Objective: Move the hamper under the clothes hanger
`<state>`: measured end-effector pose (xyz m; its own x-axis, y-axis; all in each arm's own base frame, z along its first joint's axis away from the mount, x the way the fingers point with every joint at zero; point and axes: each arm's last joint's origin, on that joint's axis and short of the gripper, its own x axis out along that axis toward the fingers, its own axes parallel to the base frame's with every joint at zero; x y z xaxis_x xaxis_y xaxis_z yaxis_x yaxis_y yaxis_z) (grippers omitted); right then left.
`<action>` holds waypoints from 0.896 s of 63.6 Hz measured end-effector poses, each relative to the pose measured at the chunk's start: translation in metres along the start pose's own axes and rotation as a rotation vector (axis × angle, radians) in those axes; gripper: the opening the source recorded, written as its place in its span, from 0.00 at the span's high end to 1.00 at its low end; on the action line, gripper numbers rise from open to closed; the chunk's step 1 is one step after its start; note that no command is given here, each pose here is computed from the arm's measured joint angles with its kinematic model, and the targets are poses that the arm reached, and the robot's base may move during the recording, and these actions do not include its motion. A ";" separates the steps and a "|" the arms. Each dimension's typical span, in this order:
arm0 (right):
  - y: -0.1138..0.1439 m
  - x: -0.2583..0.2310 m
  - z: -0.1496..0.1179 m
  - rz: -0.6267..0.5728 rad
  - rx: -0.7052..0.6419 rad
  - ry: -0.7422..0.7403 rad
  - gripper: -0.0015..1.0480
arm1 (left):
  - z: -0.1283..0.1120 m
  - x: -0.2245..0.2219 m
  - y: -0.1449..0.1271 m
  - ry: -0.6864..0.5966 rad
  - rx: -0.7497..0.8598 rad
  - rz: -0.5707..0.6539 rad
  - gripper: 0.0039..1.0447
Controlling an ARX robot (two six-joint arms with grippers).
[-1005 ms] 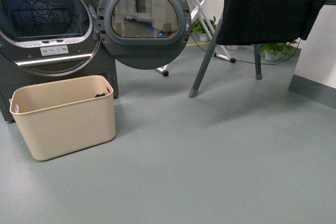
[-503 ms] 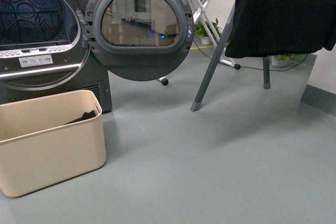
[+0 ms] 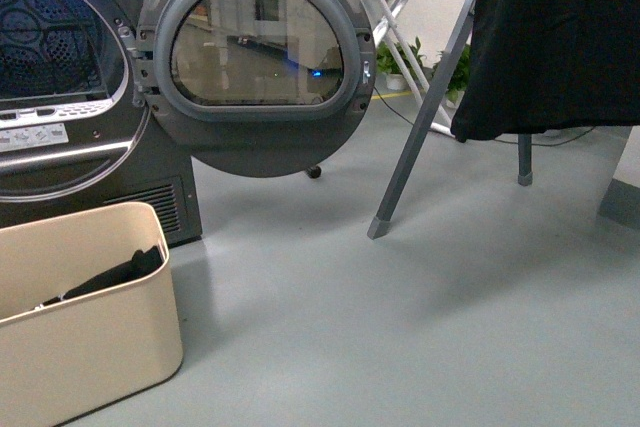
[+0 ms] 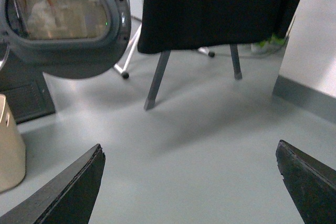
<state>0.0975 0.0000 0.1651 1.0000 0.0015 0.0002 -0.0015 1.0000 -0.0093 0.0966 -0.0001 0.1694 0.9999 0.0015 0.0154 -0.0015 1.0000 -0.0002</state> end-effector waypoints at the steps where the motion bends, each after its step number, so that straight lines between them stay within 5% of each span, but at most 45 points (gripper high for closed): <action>1: 0.000 0.000 0.000 0.000 0.000 0.001 0.07 | 0.000 0.000 0.000 0.002 0.000 0.002 0.06; 57: 0.000 0.000 0.000 -0.002 0.000 0.001 0.07 | 0.000 0.000 0.000 0.000 0.000 0.000 0.06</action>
<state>0.0976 -0.0001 0.1651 1.0000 -0.0008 -0.0006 0.0008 1.0000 -0.0093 0.0966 -0.0001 0.1695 0.9999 0.0011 0.0158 -0.0011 1.0000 -0.0002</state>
